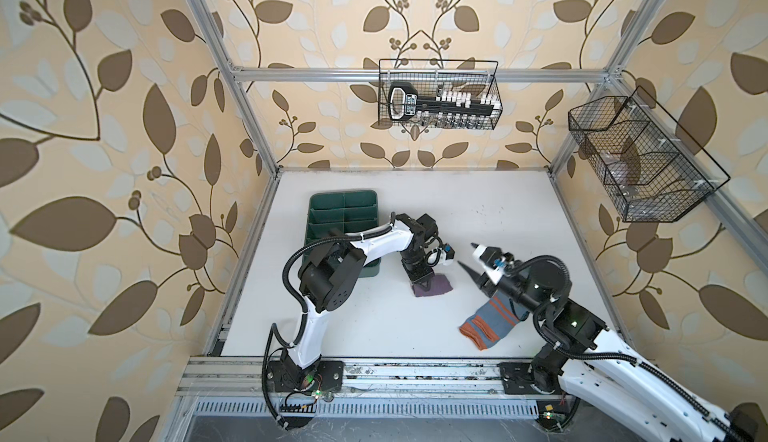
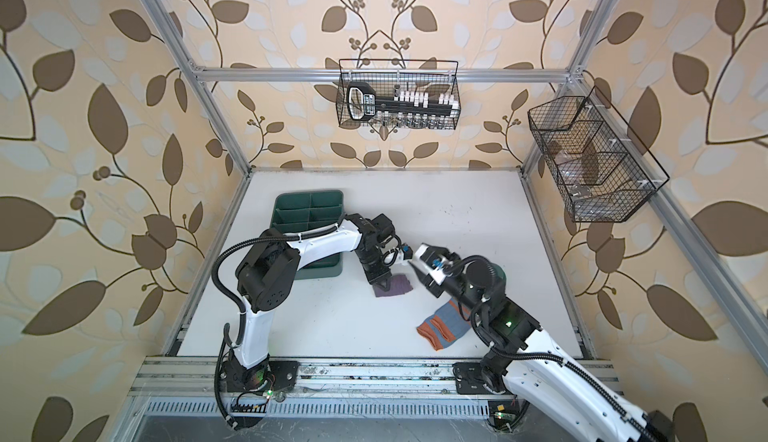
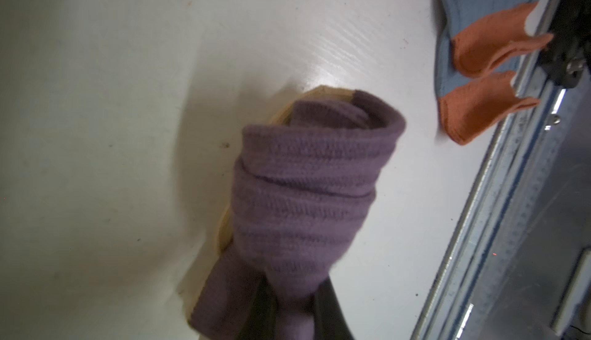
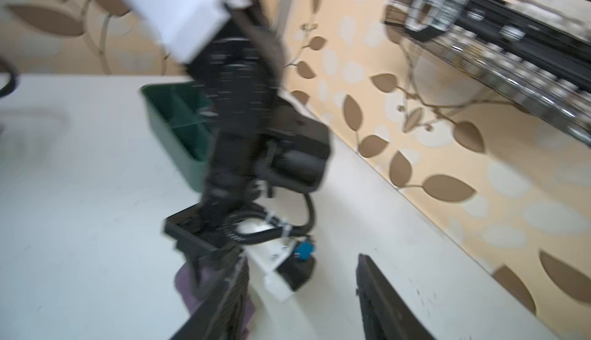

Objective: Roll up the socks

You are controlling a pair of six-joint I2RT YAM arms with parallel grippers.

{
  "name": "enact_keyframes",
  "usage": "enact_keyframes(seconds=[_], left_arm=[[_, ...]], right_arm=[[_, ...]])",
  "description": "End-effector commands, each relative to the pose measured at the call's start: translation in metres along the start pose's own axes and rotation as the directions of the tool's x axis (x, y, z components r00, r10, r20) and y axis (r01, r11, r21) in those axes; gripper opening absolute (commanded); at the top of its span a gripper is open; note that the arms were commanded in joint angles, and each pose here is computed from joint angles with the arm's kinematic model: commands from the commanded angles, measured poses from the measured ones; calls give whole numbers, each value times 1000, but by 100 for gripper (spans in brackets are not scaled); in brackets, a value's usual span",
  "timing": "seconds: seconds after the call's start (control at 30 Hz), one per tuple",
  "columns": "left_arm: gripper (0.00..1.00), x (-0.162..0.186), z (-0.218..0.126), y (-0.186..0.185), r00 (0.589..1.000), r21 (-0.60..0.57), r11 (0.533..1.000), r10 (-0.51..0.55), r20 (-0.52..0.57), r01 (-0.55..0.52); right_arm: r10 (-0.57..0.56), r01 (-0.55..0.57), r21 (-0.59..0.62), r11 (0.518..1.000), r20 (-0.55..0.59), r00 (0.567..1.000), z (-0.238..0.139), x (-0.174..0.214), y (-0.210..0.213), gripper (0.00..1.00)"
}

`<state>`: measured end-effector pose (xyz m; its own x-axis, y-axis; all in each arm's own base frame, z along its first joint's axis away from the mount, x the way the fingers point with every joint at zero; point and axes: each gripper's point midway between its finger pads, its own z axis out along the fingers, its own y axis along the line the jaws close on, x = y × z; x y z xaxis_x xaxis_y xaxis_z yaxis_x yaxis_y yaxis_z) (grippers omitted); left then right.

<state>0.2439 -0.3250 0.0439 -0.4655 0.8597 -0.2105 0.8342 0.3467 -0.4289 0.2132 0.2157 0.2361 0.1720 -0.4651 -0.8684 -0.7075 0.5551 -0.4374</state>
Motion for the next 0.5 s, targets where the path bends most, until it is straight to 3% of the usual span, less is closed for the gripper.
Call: enact_keyframes(seconds=[0.0,0.1,0.17,0.3,0.47], left_arm=[[13,39,15,2,981,59,993,-90,-171,102],[13,40,17,9,980,55,992,-106,-169,116],[13,40,17,11,981,62,990,-112,-162,123],[13,36,18,15,981,84,988,-119,-154,133],[13,34,19,17,980,111,983,-127,-154,145]], right_arm=[[-406,379,-174,909,-164,899,13,45,51,56],[-558,500,-255,828,-291,777,25,81,65,56],[-621,543,-306,782,-314,718,32,96,72,57],[-698,613,-335,715,-303,649,52,110,76,60],[-703,607,-355,711,-337,626,79,124,64,60]])
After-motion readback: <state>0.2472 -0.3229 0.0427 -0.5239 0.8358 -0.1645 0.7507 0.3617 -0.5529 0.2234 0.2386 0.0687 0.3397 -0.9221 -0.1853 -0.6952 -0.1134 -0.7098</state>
